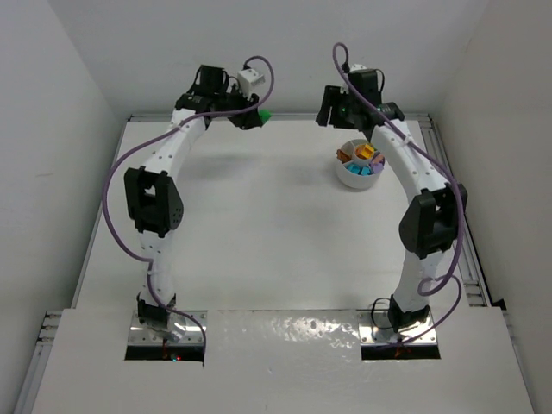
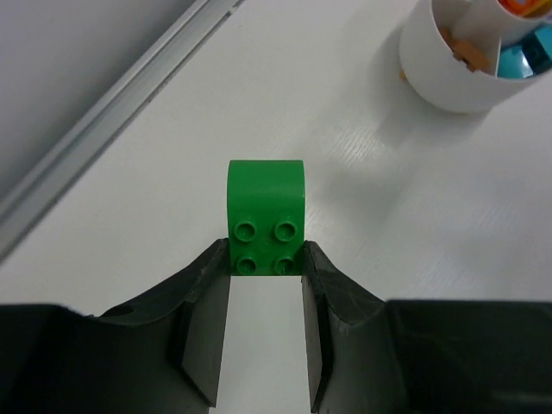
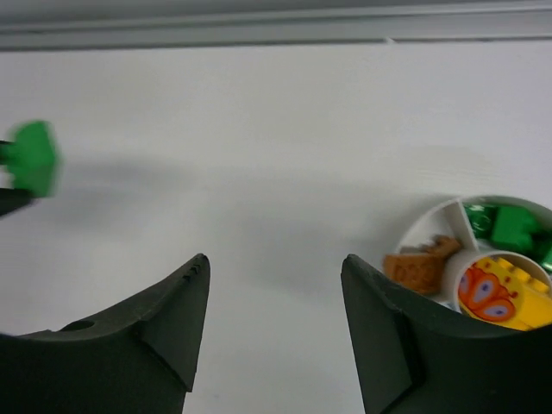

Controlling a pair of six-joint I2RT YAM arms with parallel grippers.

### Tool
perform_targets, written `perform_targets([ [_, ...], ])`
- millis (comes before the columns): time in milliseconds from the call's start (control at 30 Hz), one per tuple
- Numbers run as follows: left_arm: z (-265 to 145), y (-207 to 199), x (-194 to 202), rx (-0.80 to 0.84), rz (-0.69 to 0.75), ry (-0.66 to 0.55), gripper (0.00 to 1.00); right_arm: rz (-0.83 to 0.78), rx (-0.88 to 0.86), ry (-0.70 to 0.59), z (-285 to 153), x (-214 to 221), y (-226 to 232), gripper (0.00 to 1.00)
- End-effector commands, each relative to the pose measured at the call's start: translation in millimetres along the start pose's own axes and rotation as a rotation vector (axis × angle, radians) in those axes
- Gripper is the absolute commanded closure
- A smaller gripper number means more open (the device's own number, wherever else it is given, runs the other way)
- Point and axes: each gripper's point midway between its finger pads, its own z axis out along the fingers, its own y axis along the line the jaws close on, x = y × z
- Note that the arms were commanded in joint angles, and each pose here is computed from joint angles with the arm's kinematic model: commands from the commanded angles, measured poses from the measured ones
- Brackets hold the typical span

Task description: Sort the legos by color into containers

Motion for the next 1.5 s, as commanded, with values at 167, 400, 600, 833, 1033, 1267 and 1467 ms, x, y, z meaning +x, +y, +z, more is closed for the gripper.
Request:
perform_targets([
  [167,-29,-87,-38,0.219,0.585,-0.160,1.00,0.132,-0.531,-0.108,-43,-47,74,0.39],
  [400,-37,-124,-28,0.207,0.669,-0.216,1.00,0.108,-0.788,-0.065,-61,-27,109,0.30],
  [600,-36,-129,-33,0.200,0.635,-0.231,1.00,0.052,-0.899,0.006,-73,3,136,0.38],
  [833,-36,-128,-36,0.188,0.636,-0.244,1.00,0.057,-0.902,0.072,-69,23,144,0.40],
  [1033,-39,-134,-41,0.203,0.638,-0.267,1.00,0.073,-0.887,0.063,-61,22,153,0.77],
  [1267,-40,-134,-44,0.182,0.587,-0.283,0.27,0.078,-0.800,0.072,-53,20,136,1.00],
  [1467,-41,-126,-37,0.126,0.543,-0.267,0.00,0.115,-0.415,-0.014,-41,-15,30,1.00],
])
